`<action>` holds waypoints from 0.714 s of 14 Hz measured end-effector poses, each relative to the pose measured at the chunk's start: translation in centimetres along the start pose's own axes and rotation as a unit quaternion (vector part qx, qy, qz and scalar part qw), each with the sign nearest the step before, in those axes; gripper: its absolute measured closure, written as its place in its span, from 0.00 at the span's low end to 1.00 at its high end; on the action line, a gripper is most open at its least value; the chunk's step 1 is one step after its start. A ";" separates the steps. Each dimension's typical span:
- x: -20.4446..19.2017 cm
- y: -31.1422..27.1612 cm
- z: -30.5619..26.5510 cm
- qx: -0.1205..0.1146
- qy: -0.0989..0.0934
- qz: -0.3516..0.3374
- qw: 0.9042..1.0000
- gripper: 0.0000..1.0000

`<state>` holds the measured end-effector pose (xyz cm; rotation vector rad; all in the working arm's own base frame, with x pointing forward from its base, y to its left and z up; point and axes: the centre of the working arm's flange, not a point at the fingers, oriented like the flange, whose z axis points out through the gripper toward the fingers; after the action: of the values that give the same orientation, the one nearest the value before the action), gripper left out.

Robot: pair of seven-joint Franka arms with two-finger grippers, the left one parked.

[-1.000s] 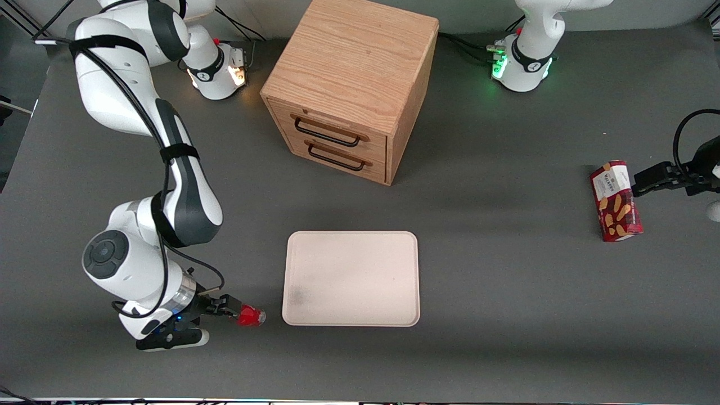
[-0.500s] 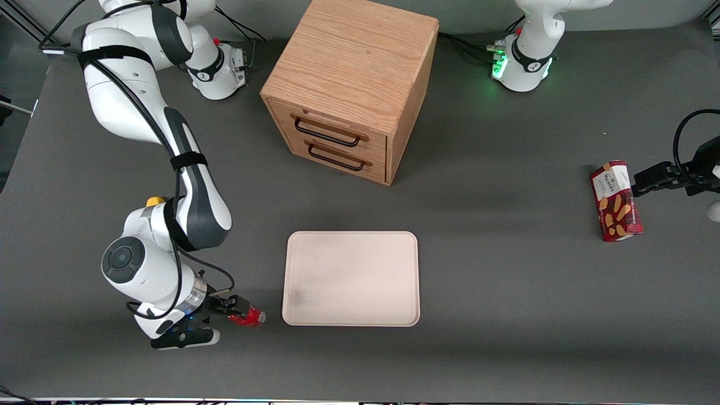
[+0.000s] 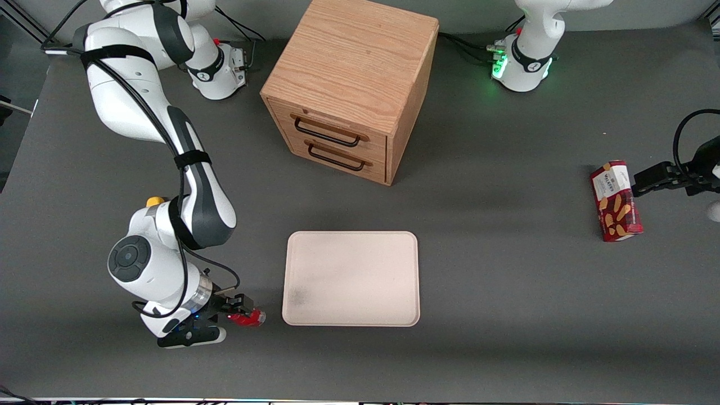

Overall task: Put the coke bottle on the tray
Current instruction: 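Close the right gripper on the bottle's cap end and lift it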

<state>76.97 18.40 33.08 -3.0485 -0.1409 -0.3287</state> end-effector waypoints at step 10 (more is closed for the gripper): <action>-0.4 -0.2 0.0 -0.002 -0.019 -0.002 1.000 0.68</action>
<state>76.60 18.58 33.01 -3.0591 -0.1480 -0.2724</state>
